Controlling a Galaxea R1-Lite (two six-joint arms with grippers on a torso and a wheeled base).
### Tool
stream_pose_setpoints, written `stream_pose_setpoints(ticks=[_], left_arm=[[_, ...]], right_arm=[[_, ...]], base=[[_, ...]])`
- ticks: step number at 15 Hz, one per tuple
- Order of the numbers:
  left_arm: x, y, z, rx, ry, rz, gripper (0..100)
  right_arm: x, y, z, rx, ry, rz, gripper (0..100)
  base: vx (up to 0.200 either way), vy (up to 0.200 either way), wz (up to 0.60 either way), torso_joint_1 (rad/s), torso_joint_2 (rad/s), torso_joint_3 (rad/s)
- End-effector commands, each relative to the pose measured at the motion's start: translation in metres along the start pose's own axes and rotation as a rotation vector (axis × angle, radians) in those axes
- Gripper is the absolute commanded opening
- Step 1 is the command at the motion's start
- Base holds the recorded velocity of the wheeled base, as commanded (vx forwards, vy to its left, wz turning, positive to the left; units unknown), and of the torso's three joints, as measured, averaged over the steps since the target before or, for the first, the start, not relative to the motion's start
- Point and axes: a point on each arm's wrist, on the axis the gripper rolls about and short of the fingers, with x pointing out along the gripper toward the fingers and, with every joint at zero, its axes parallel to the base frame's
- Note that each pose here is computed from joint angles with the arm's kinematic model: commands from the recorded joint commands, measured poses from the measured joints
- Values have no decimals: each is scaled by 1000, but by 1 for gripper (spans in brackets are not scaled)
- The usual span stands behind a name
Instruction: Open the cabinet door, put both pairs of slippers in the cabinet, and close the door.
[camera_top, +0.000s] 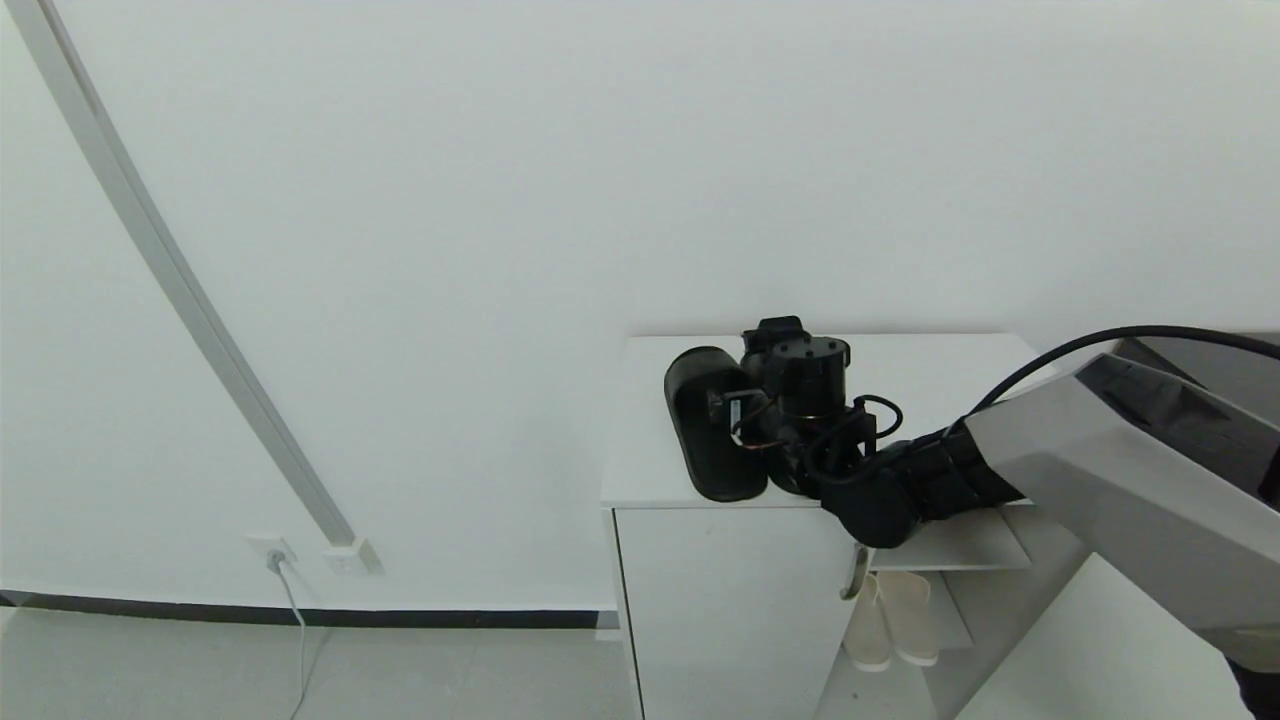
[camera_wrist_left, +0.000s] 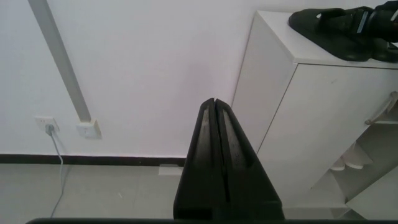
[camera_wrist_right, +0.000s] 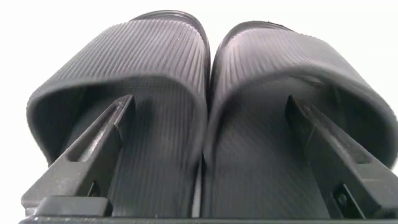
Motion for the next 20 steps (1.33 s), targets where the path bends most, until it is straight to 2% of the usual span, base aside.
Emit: stream_pose_setpoints(ticks=[1,5,6,12,14,17,20], left_arm=[[0,0,0,0,-1,0,0],[0,0,0,0,-1,0,0],[0,0,0,0,-1,0,0],[0,0,0,0,-1,0,0],[0,0,0,0,-1,0,0],[0,0,0,0,-1,0,0],[0,0,0,-3,-1,-1,0]], right_arm=[[16,0,-7,-2,8,-10,100],[22,4,0,2,0,-4,100],[22,4,1,1,-2,-2,0],[19,6,4,2,-6,3,0],[11,8,12,6,-17,15,0],[-29,2,46,14,-44,86,0],[-85,-15,64,-1,-17,193,0]], base=[[0,0,0,0,0,0],[0,0,0,0,0,0],[0,0,0,0,0,0],[0,0,0,0,0,0],[0,0,0,0,0,0],[0,0,0,0,0,0],[0,0,0,0,0,0]])
